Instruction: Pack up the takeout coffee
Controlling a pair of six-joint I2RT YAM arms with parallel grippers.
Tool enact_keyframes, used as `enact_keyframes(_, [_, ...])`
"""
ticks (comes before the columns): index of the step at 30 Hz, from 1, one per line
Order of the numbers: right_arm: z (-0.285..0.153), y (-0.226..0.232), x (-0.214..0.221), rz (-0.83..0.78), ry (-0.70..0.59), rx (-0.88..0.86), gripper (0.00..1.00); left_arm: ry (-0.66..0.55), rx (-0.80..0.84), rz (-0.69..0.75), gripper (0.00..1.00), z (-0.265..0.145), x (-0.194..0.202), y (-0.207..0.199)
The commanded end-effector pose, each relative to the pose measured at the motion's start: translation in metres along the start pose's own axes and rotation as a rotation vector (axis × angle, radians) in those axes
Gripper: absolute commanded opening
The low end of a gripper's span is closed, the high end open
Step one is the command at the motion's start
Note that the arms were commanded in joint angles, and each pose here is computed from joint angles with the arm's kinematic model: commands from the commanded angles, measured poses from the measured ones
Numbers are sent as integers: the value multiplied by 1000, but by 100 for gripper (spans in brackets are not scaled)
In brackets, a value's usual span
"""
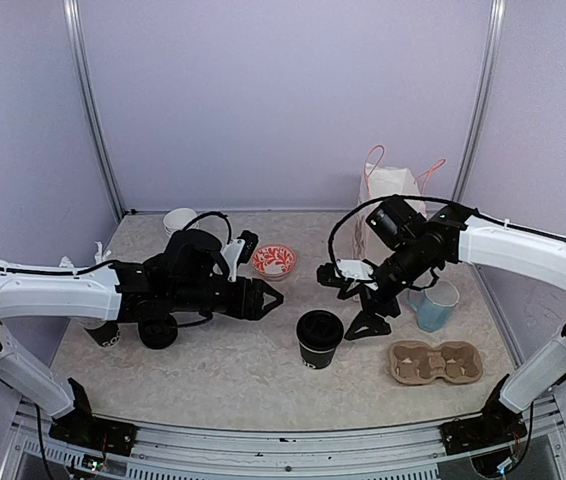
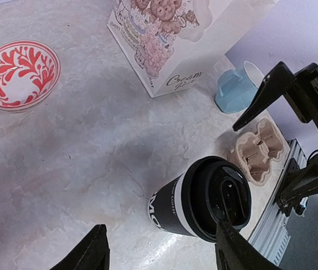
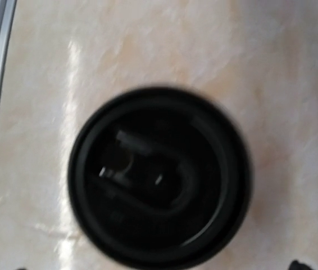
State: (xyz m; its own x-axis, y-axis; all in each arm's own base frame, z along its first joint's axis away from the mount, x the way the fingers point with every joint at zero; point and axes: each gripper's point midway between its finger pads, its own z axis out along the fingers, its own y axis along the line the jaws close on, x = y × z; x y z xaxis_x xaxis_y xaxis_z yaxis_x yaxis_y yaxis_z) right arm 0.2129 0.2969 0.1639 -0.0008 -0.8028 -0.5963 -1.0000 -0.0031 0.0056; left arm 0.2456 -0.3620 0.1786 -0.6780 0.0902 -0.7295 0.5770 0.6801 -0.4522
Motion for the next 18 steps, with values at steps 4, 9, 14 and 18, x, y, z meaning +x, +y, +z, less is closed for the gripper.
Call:
enact_keyframes(4, [7, -2, -32, -67, -98, 13, 100, -13, 5, -29, 61, 12, 3, 2])
enact_keyframes(9, [18, 6, -35, -91, -84, -17, 100, -27, -30, -51, 60, 9, 5, 11])
enact_keyframes(14, [25, 4, -38, -79, -69, -21, 100, -55, -59, -87, 60, 4, 4, 24])
enact_keyframes(18, [30, -1, -39, -74, -52, -10, 100, -51, -55, -93, 60, 6, 7, 26])
